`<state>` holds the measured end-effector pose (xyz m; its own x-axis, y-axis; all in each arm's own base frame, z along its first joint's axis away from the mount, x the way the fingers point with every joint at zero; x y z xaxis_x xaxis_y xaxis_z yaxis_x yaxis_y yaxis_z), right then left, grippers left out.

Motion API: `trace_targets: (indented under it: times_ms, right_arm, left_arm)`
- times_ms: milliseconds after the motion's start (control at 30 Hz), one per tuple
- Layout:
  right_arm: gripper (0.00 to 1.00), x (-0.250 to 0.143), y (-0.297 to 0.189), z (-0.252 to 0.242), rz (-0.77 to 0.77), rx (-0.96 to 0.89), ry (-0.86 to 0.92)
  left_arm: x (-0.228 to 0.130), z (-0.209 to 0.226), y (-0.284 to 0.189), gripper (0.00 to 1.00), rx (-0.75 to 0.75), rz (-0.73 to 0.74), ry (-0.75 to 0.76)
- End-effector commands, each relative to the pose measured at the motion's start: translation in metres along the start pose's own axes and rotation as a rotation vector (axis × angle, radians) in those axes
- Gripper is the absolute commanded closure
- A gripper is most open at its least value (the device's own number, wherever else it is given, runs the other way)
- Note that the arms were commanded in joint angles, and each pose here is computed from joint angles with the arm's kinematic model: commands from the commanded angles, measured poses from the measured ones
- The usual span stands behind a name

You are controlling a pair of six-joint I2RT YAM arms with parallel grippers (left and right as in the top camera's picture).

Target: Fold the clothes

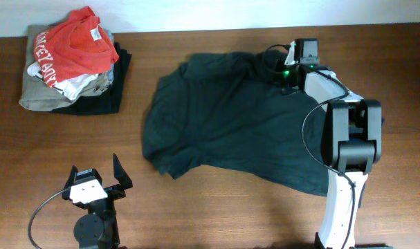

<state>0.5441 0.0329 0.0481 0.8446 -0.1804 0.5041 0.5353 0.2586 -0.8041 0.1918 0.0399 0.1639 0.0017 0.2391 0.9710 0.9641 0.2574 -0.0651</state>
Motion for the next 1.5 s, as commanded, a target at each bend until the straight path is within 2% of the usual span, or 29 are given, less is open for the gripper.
trace_targets:
  times_ms: [0, 167, 267, 433, 767, 867, 1200, 1367, 1467]
  right_arm:
    - [0.96, 0.023, -0.018, -0.018, 0.01, -0.097, 0.017]
    - [0.96, 0.062, -0.059, 0.031, 0.003, -0.046, -0.111]
    - [0.96, 0.066, -0.059, 0.059, -0.019, -0.019, -0.121]
    - [0.96, 0.049, -0.032, 0.069, 0.001, -0.154, -0.122]
    - [0.96, 0.02, 0.026, 0.054, 0.06, -0.168, -0.086]
    - [0.96, 0.014, 0.044, 0.063, 0.06, -0.104, -0.076]
    - [0.94, -0.024, 0.081, 0.173, 0.049, 0.139, -0.105]
    - [0.92, -0.052, 0.082, 0.253, 0.015, 0.26, -0.223]
    - [0.92, -0.049, 0.073, 0.275, -0.007, 0.307, -0.292]
  left_arm:
    - [-0.001, 0.001, 0.0, 0.01, -0.001, 0.0, 0.019]
    - [-0.001, 0.001, 0.0, 0.01, -0.001, 0.0, 0.019]
    - [-0.001, 0.001, 0.0, 0.0, -0.001, 0.0, 0.019]
    - [-0.001, 0.001, 0.0, 0.01, -0.001, 0.0, 0.019]
    - [-0.001, 0.001, 0.0, 0.01, -0.001, 0.0, 0.019]
    - [-0.001, 0.001, 0.0, 0.01, -0.001, 0.0, 0.019]
    - [-0.001, 0.001, 0.0, 0.01, -0.001, 0.0, 0.019]
    - [-0.001, 0.001, 0.0, 0.01, -0.001, 0.0, 0.019]
    - [-0.001, 0.001, 0.0, 0.01, -0.001, 0.0, 0.019]
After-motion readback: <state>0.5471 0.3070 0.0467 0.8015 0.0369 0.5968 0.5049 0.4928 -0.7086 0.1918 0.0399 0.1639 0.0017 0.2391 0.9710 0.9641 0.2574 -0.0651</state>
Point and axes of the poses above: each gripper's point midway between its finger pads, its own y axis out along the fingers, its own z axis along the line the jaws close on, x = y × z, the point moved 5 cm from there along -y, back along the fingers, and after that the axes turned 10 degrees about -y, right-handed, at the moved point
